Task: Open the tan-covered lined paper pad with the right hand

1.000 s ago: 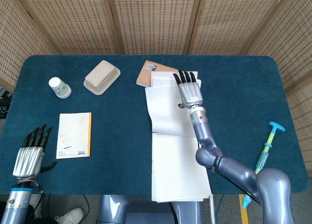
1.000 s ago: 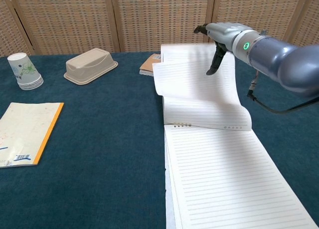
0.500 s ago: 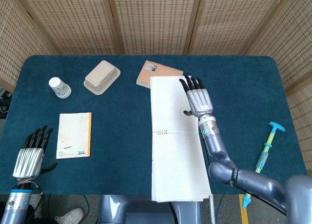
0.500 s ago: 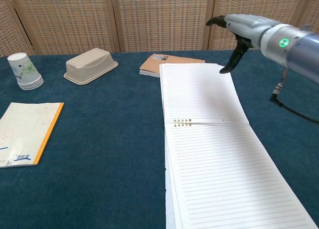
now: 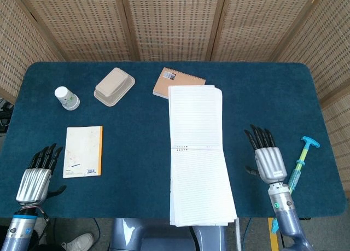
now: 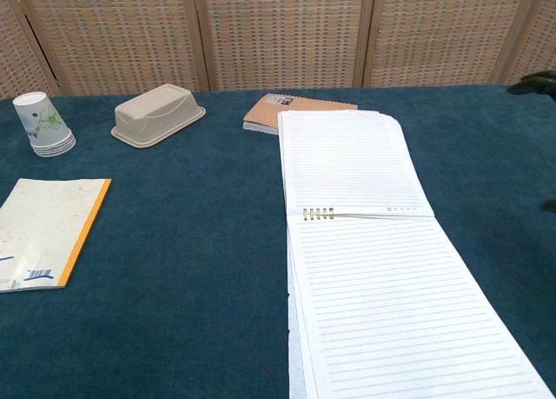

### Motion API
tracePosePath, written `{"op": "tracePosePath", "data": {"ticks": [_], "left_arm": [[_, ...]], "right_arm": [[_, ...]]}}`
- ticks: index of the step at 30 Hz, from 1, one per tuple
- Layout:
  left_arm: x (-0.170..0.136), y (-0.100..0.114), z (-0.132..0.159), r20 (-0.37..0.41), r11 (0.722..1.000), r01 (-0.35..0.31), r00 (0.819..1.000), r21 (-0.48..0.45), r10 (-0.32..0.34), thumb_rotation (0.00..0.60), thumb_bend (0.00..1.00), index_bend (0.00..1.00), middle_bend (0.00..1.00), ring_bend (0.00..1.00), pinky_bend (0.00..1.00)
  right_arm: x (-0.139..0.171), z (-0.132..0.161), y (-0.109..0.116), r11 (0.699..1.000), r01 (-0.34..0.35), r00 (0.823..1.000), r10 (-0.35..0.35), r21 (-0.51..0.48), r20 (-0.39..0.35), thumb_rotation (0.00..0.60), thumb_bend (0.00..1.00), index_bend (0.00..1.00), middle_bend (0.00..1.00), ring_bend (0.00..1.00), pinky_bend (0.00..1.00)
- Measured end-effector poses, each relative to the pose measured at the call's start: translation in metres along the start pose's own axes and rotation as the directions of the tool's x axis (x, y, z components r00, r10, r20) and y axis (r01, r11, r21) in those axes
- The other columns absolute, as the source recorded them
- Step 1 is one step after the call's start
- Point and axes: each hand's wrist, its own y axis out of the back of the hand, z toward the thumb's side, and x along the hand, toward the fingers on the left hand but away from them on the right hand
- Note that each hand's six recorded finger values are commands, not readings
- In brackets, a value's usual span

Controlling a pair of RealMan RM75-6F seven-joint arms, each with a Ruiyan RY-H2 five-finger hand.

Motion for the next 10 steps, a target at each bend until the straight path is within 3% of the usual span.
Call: {"op": "tracePosePath", "data": {"ticks": [10], "left_arm": [[-0.003, 0.004, 0.000, -0.002, 1.000, -0.018, 1.000, 0.001, 0.018, 0.600, 0.10, 0.00, 0.00, 0.00, 0.09]], "right_arm": [[0.044, -0.022, 0.009, 1.000, 0.026, 0.999, -0.026, -0.010, 0.035, 0.600, 0.15, 0.13, 0.00, 0.00, 0.00]]}}
